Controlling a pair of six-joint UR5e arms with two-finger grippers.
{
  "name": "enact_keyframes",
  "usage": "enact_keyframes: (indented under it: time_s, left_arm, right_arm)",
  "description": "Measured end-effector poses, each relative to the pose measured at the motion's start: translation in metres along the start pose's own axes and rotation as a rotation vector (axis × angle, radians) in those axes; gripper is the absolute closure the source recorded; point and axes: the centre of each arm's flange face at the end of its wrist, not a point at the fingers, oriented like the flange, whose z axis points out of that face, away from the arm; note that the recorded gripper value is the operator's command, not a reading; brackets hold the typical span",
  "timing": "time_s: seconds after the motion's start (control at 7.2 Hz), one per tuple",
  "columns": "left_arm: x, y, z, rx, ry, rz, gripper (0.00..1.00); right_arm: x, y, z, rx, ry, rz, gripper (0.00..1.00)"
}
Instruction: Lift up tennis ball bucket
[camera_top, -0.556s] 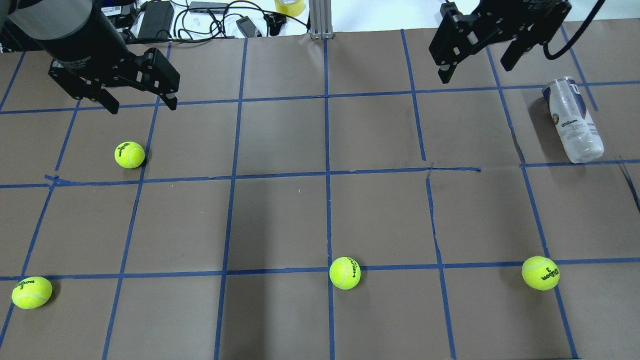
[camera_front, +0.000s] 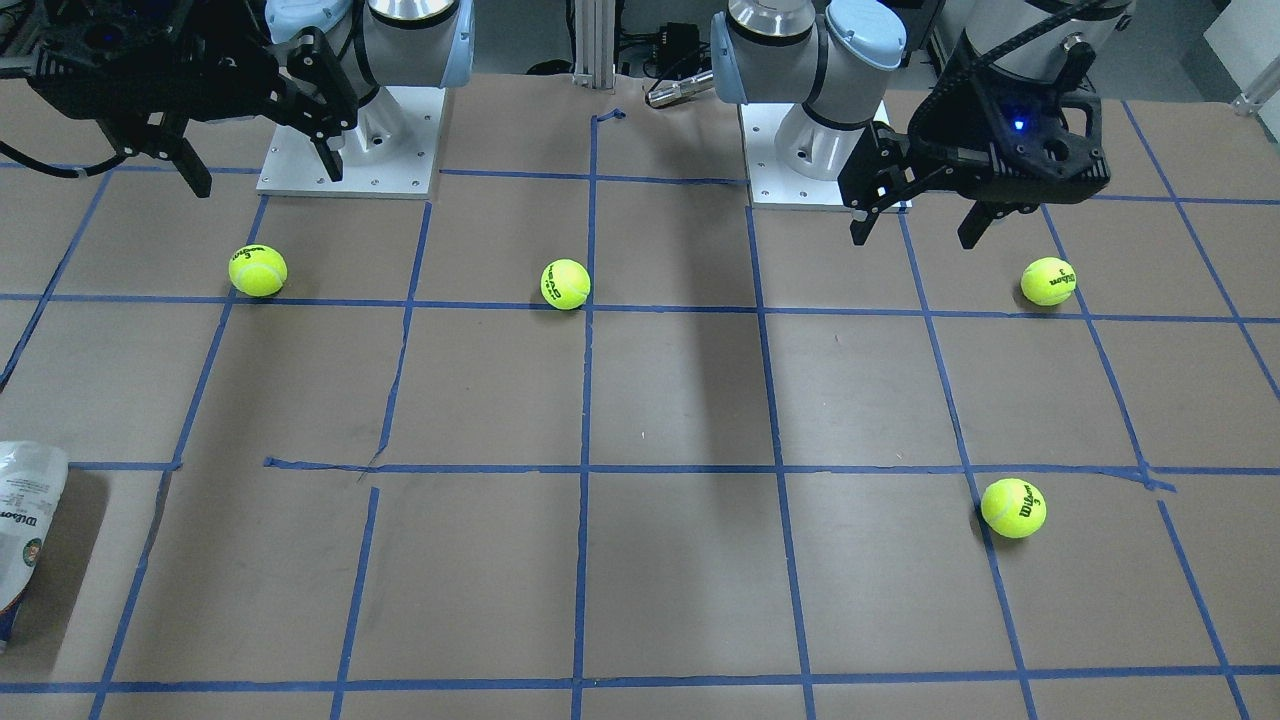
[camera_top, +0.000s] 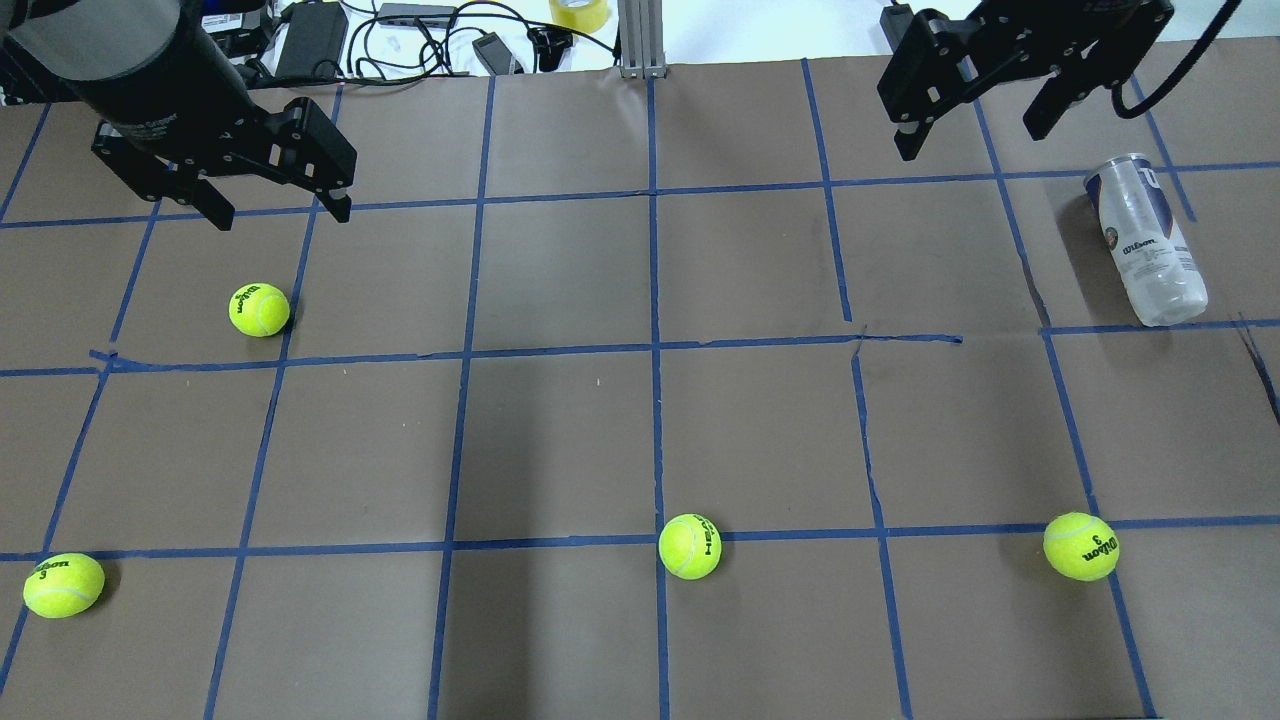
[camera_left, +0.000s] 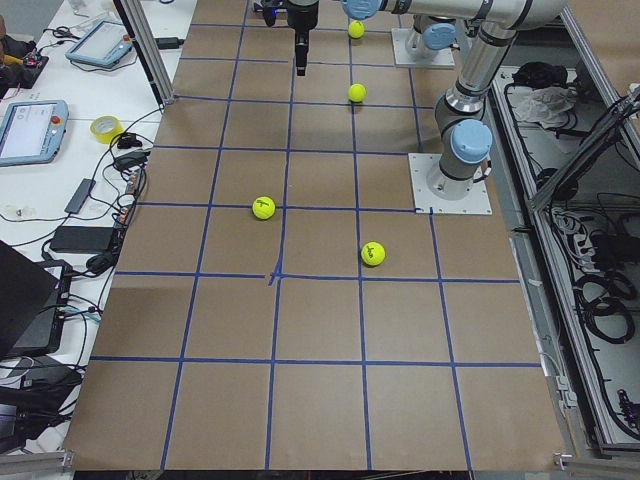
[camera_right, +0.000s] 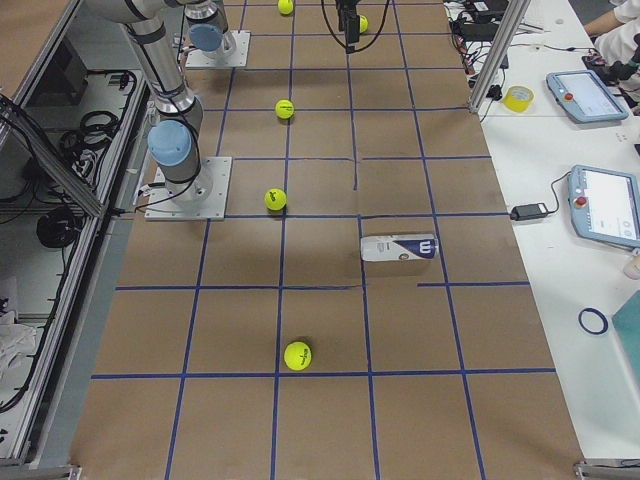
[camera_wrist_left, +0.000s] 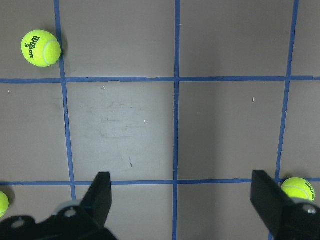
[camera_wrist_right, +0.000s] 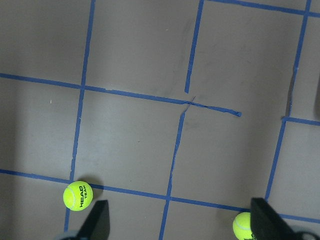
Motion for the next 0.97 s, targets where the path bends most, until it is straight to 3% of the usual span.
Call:
enact_keyframes:
  time_s: [0.28, 0.42, 0.69, 0.97]
  left_arm:
    - [0.0, 0.0, 0.0, 0.0, 0.0, -0.001, 0.0]
    - [0.0, 0.0, 0.0, 0.0, 0.0, -0.001, 0.0]
    - [-0.001, 0.0, 0.0, 0.001, -0.001, -0.002, 0.0]
    - [-0.001, 0.0, 0.0, 0.0, -0.002, -0.002, 0.0]
  right_arm:
    - [0.068, -0.029, 0.02, 0.004, 0.002, 0.102, 0.0]
    - [0.116, -0.067, 0.057, 0.004, 0.006, 0.15, 0.0]
    - [0.213, -0.149, 0.147, 0.059, 0.073, 0.211, 0.0]
    - [0.302, -0.182, 0.211, 0.088, 0.136, 0.233, 0.0]
